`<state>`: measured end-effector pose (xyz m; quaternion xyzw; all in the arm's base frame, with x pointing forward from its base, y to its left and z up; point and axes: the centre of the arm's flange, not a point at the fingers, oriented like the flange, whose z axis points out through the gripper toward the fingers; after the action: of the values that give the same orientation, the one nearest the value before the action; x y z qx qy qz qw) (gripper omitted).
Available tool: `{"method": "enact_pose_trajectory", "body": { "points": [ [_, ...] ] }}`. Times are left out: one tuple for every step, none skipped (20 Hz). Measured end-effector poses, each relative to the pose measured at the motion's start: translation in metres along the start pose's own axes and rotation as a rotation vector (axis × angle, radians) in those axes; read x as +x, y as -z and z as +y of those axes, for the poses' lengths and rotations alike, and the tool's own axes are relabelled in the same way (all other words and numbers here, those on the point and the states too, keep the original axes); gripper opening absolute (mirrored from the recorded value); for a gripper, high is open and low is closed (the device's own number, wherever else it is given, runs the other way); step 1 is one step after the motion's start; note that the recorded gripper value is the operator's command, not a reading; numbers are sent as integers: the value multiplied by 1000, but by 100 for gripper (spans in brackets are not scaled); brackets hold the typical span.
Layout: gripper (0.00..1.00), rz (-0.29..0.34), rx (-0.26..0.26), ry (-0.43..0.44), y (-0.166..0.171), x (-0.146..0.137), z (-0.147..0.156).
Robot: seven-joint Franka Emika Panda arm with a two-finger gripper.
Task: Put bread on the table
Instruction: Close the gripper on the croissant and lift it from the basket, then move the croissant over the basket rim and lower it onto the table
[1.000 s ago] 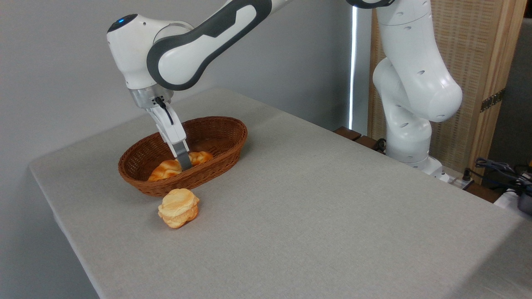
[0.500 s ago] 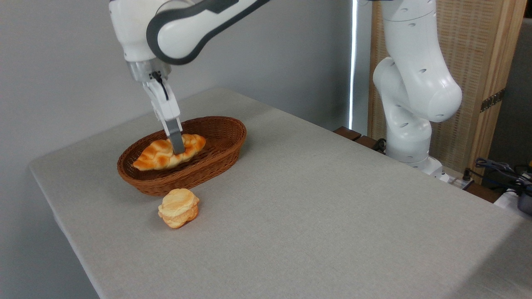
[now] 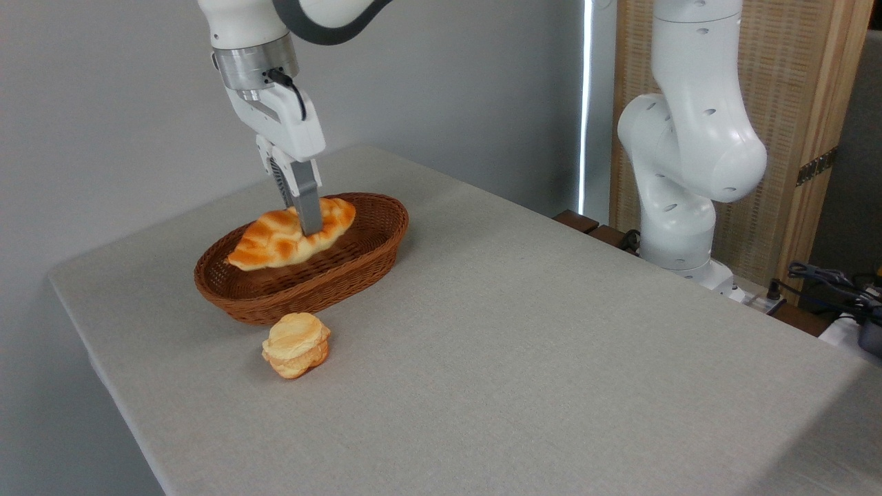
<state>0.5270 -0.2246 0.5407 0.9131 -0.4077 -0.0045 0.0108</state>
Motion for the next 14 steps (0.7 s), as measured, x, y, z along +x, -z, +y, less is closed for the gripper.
{"method": "enact_pose_trajectory", "body": {
  "points": [
    [19, -6, -3, 7, 0, -7, -11],
    [23, -12, -6, 16, 0, -14, -24],
    [25, -16, -8, 25, -2, -21, -36],
    [25, -19, -10, 34, -3, -29, -49],
    [25, -22, -12, 47, -5, -36, -61],
    [25, -25, -14, 52, -7, -44, -74],
    [26, -30, -17, 49, -10, -53, -87],
    [30, -34, -21, 41, -13, -60, -96],
    [42, -39, -26, 32, -16, -66, -104],
    [64, -46, -32, 23, -21, -70, -110],
    [67, -56, -39, 11, -28, -73, -115],
    [77, -68, -48, -3, -35, -75, -118],
    [93, -81, -59, -15, -44, -77, -119],
    [100, -95, -70, -22, -53, -77, -120]
  ]
}}
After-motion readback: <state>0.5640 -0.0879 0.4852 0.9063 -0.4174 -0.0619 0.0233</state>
